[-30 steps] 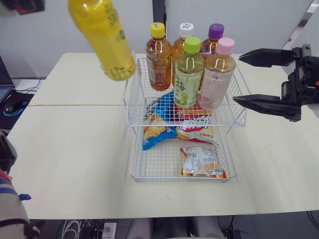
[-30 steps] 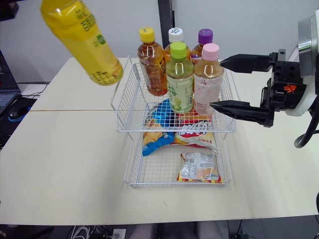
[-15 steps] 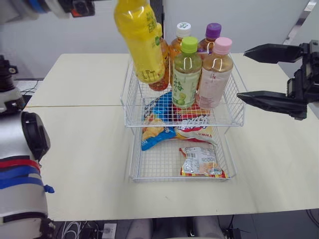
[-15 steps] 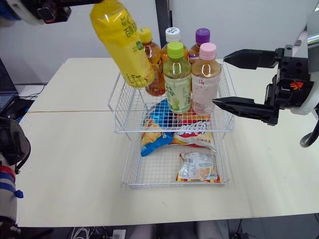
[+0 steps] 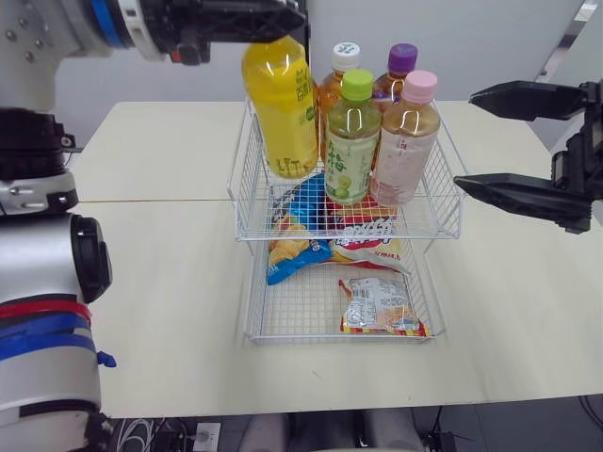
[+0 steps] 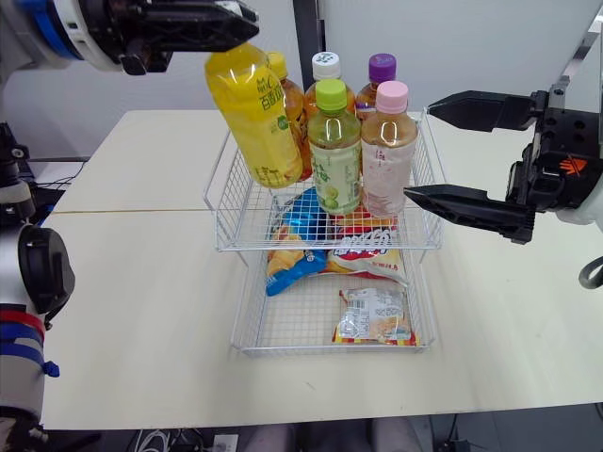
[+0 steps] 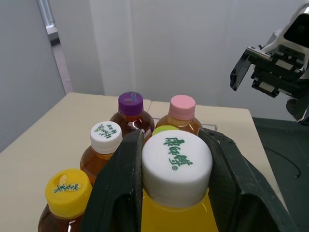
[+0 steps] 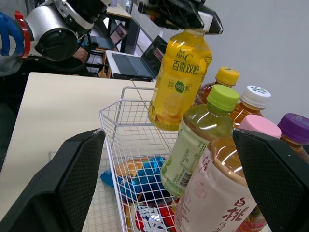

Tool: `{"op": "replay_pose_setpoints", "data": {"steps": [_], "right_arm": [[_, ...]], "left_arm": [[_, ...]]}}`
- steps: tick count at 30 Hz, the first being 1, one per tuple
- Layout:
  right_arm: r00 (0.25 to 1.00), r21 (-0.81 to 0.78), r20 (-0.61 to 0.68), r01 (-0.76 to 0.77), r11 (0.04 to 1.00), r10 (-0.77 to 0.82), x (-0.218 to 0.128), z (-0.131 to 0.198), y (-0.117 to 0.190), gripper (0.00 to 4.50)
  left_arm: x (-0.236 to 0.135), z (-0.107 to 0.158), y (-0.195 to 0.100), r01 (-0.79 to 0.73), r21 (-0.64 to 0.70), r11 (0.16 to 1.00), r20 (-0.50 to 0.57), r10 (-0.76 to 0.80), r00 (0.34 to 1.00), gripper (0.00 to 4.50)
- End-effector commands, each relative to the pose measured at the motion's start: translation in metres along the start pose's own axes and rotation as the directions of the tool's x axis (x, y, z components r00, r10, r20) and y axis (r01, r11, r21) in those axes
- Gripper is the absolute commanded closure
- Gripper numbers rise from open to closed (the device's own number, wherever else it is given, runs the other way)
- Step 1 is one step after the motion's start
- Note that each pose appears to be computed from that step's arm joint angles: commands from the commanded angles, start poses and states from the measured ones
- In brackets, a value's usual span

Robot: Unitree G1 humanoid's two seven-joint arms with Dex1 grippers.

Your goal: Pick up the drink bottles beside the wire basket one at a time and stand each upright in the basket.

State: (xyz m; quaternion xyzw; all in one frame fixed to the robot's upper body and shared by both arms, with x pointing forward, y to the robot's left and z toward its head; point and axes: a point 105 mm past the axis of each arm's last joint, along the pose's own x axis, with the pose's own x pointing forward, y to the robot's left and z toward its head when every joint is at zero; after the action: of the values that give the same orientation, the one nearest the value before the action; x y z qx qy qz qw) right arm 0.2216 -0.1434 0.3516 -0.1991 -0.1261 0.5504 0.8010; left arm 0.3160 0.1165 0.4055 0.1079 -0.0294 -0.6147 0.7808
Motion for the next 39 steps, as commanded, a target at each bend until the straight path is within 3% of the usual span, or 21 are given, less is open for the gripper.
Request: {"op": "replay_pose_setpoints", "data": {"steps": [1,13,19,29,39], "right_arm": [[1.0,-0.053,0.012,0.018,0.998,-0.017,-0.003,0.011,0.001,0.0],[1.0,-0.057,0.012,0.013,0.998,-0.013,-0.002,0.012,0.001,0.0],[1.0,-0.058,0.008,0.016,0.998,-0.016,-0.002,0.012,0.001,0.0],[1.0,-0.06,0.003,0.018,0.998,-0.017,-0.001,0.012,0.001,0.0],[0.999,-0.066,-0.004,0.032,0.997,-0.032,-0.003,0.012,0.0,0.0]], "left_arm": [[0.002,0.004,-0.004,0.006,0.077,0.997,-0.008,-0.005,1.0,3.15],[0.017,-0.019,0.008,-0.014,0.089,0.996,-0.052,0.019,0.998,3.15],[0.021,-0.018,0.011,-0.02,0.056,0.998,-0.022,0.021,1.0,3.15],[0.012,-0.013,0.007,0.011,0.026,1.0,0.007,-0.012,1.0,0.1],[-0.018,0.029,-0.009,-0.01,0.005,1.0,0.117,0.009,0.993,0.04]]}}
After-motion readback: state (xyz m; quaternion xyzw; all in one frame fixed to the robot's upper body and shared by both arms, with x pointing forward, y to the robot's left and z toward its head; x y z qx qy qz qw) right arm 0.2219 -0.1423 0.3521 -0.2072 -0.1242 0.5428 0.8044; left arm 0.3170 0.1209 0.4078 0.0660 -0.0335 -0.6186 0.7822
